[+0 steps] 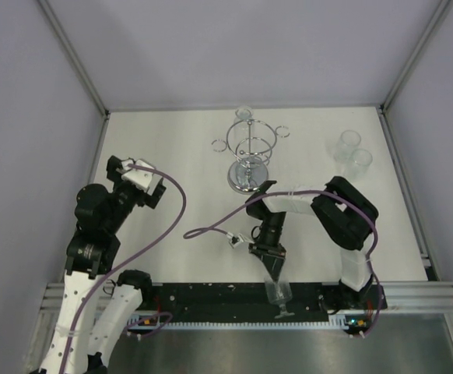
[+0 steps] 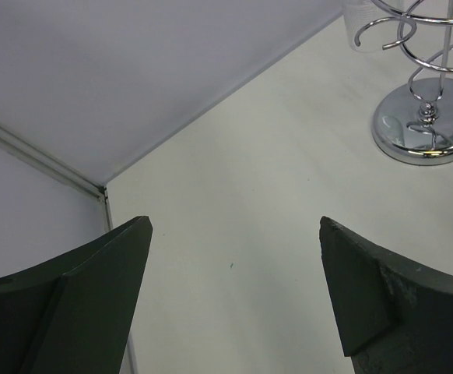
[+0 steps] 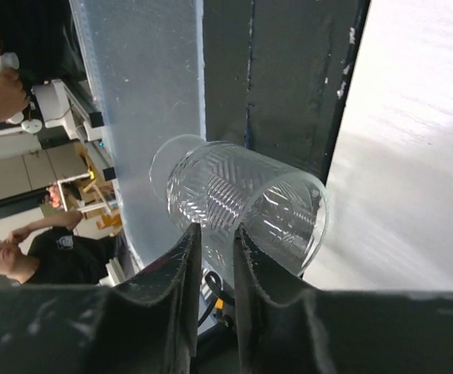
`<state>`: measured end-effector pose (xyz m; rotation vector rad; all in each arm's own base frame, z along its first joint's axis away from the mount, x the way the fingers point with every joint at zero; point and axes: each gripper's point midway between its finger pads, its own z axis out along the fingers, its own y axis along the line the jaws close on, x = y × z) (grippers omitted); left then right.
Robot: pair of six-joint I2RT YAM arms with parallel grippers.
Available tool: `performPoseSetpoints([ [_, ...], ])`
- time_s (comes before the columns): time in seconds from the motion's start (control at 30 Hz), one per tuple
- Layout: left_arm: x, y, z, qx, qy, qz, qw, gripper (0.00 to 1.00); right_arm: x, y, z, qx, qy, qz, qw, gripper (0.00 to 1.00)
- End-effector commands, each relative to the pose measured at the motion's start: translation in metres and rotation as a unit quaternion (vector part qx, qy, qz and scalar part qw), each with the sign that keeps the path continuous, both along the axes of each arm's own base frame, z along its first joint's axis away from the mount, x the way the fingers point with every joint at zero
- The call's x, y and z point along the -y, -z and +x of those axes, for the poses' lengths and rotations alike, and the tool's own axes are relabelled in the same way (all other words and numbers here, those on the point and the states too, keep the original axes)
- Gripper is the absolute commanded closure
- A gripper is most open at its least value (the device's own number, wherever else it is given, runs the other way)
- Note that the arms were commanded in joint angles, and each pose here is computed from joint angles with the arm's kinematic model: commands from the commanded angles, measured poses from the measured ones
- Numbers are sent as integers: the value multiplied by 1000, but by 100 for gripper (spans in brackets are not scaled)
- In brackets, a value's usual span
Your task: Take the wine glass off the wine glass rack
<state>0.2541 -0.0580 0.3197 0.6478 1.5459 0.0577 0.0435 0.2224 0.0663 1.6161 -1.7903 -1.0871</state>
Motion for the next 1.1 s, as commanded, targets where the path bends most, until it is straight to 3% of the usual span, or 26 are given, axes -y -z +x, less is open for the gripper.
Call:
performPoseSetpoints([
  [0.0, -2, -4, 0, 10, -6, -4, 1000, 6, 25, -41, -34, -97, -18, -80, 992, 89],
  [0.07, -2, -4, 0, 10, -6, -6, 1000, 6, 26, -43, -34, -92, -19, -76, 993, 100],
  [0.17, -2, 1, 2, 0, -12, -21, 1000, 6, 26, -50, -26, -56, -25, -53, 997, 100],
  [0.27, -5, 24, 7, -44, -44, -76, 995, 5, 28, -62, -8, 12, -21, -33, 999, 100],
  [0.5, 30, 88, 6, -156, -1, -182, 971, 9, 40, -101, 24, 173, -1, 15, 985, 100],
  [0.73, 36, 116, 12, -157, 8, -199, 967, 11, 76, -97, 33, 265, 49, 2, 963, 100],
  [0.83, 35, 114, 13, -151, 5, -199, 968, 11, 86, -86, 48, 322, 67, -12, 944, 100],
  [1.07, 35, 114, 12, -148, 8, -201, 968, 11, 134, -87, 139, 430, 205, -42, 878, 100],
])
